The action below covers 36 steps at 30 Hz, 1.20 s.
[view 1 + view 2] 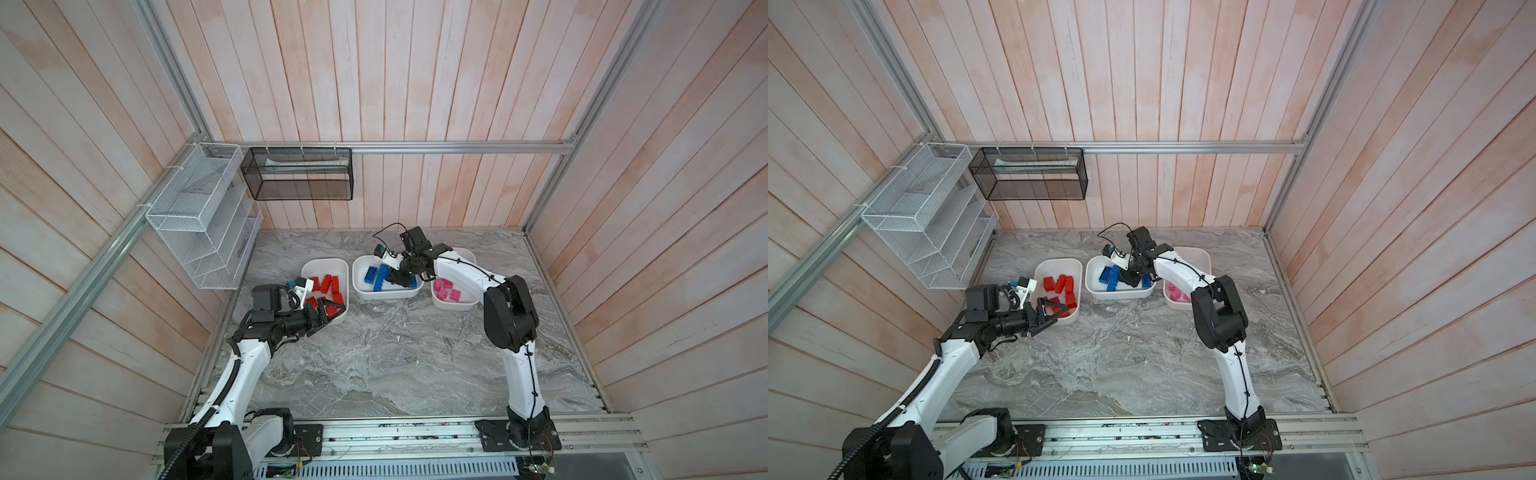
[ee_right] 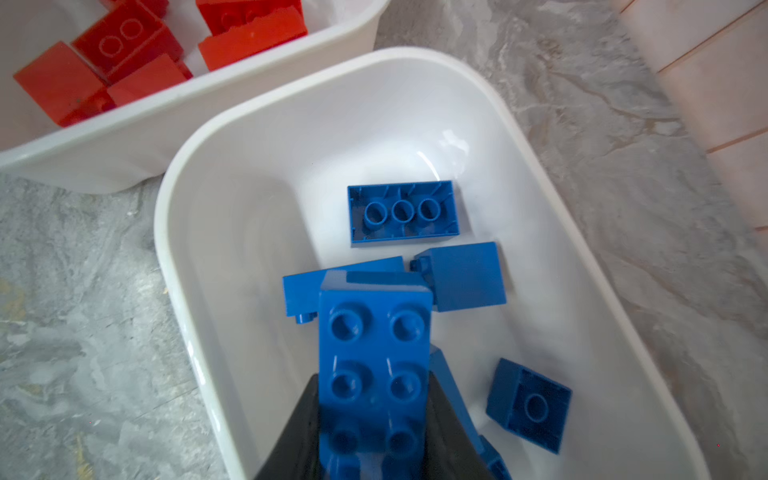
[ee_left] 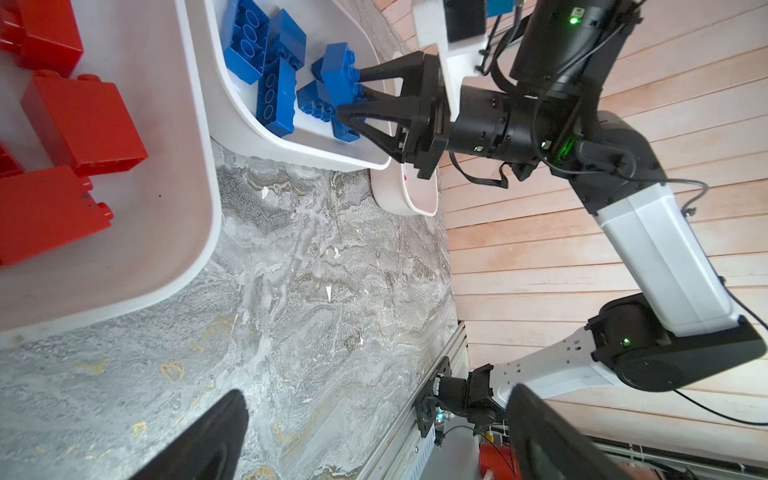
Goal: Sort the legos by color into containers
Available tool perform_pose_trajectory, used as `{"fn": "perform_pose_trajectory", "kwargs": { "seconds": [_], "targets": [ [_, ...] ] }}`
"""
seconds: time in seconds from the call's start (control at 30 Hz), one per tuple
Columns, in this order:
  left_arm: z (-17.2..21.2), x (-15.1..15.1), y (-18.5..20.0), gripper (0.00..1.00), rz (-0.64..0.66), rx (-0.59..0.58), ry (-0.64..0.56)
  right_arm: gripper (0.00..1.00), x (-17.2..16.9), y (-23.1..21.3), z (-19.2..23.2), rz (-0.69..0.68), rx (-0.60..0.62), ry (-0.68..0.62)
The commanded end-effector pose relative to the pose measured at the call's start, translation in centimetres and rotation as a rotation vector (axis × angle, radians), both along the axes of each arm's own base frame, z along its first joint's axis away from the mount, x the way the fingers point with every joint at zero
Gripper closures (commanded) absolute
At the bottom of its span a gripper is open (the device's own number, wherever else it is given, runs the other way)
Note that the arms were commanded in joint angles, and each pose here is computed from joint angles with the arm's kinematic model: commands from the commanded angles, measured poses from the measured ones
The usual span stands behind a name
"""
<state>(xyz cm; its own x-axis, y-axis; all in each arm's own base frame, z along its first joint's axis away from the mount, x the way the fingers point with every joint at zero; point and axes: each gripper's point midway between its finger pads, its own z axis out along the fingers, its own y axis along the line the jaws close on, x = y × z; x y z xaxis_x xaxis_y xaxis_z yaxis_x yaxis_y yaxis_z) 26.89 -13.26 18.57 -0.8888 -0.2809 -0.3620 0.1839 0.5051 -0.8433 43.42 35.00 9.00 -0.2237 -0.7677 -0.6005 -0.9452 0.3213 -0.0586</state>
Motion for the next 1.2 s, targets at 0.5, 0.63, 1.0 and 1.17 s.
{"fn": "perform_pose_trajectory", "kwargs": {
  "seconds": [0.5, 0.63, 1.0, 1.17],
  "targets": [
    [0.2, 0.2, 0.3, 0.01, 0.003, 0.020, -0.033, 0.46, -1.7, -2.2, 3.0, 0.045, 0.012, 0.045],
    [0.3, 0.3, 0.3, 0.01, 0.002, 0.020, -0.032, 0.46, -0.6, -3.9, 6.0, -0.047, 0.043, -0.043],
    [-0.2, 3.8, 5.2, 0.01, 0.225, 0.282, -0.109, 0.27, -4.3, -14.3, 11.6, -0.627, 0.315, -0.143],
    [-0.3, 6.5, 12.8, 0.00, 0.583, 0.587, -0.181, 0.15, -6.1, -25.2, 10.6, -1.048, 0.458, -0.231]
  ]
}}
